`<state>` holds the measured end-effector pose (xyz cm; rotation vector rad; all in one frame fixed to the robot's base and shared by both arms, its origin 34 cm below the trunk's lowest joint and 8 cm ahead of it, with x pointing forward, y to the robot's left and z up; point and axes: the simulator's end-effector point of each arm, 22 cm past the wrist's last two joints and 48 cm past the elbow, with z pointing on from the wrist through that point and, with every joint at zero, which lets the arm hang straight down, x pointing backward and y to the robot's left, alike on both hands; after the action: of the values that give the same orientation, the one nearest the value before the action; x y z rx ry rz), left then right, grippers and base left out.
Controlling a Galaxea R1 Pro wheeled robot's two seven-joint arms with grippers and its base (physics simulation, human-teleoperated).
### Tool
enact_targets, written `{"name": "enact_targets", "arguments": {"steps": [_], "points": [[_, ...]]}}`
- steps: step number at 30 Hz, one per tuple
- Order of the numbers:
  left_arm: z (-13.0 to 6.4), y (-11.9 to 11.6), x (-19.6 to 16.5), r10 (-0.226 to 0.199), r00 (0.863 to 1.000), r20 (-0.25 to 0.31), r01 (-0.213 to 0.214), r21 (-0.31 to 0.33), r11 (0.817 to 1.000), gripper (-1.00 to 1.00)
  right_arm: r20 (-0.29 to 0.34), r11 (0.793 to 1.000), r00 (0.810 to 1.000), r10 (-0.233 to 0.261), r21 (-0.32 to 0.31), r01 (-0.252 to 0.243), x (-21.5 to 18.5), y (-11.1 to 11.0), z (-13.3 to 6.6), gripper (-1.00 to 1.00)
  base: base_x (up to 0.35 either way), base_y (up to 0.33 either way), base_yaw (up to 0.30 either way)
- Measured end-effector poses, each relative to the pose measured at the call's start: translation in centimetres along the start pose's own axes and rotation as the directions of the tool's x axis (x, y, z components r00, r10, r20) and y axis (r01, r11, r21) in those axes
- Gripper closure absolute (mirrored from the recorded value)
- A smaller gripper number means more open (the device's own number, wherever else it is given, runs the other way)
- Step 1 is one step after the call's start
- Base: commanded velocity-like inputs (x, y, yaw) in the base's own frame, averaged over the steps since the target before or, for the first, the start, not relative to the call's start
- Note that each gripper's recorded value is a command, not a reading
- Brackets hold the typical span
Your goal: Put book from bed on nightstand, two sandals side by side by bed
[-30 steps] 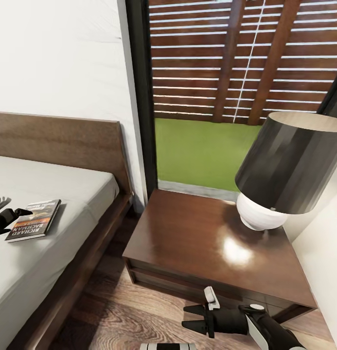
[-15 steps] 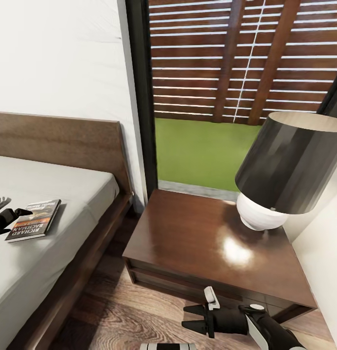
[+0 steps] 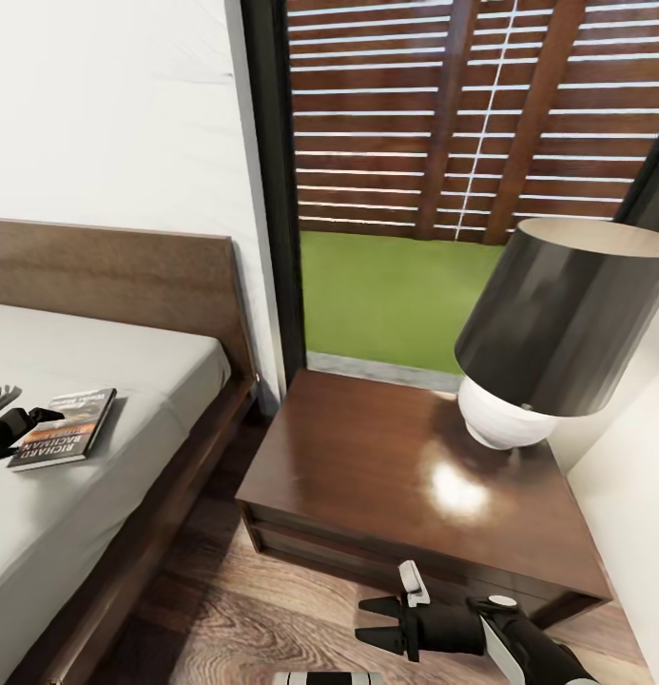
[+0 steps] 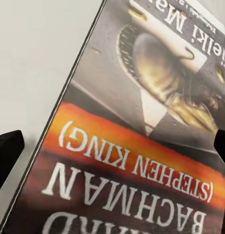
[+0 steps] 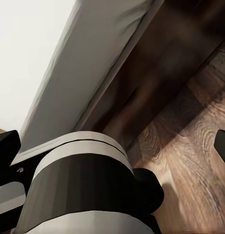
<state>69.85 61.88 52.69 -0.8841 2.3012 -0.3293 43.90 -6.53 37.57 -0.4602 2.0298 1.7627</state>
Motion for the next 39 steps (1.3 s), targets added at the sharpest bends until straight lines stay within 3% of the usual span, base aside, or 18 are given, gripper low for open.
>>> {"name": "enact_targets", "arguments": {"steps": [39], "points": [[-0.01, -0.01, 0.08, -0.007, 1.0, -0.004, 0.007, 0.004, 1.0, -1.0, 0.0, 1.0, 1.0, 0.0, 0.0, 0.0, -0.01, 0.0, 0.0, -1.0, -0.012, -0.022, 0.0]]}}
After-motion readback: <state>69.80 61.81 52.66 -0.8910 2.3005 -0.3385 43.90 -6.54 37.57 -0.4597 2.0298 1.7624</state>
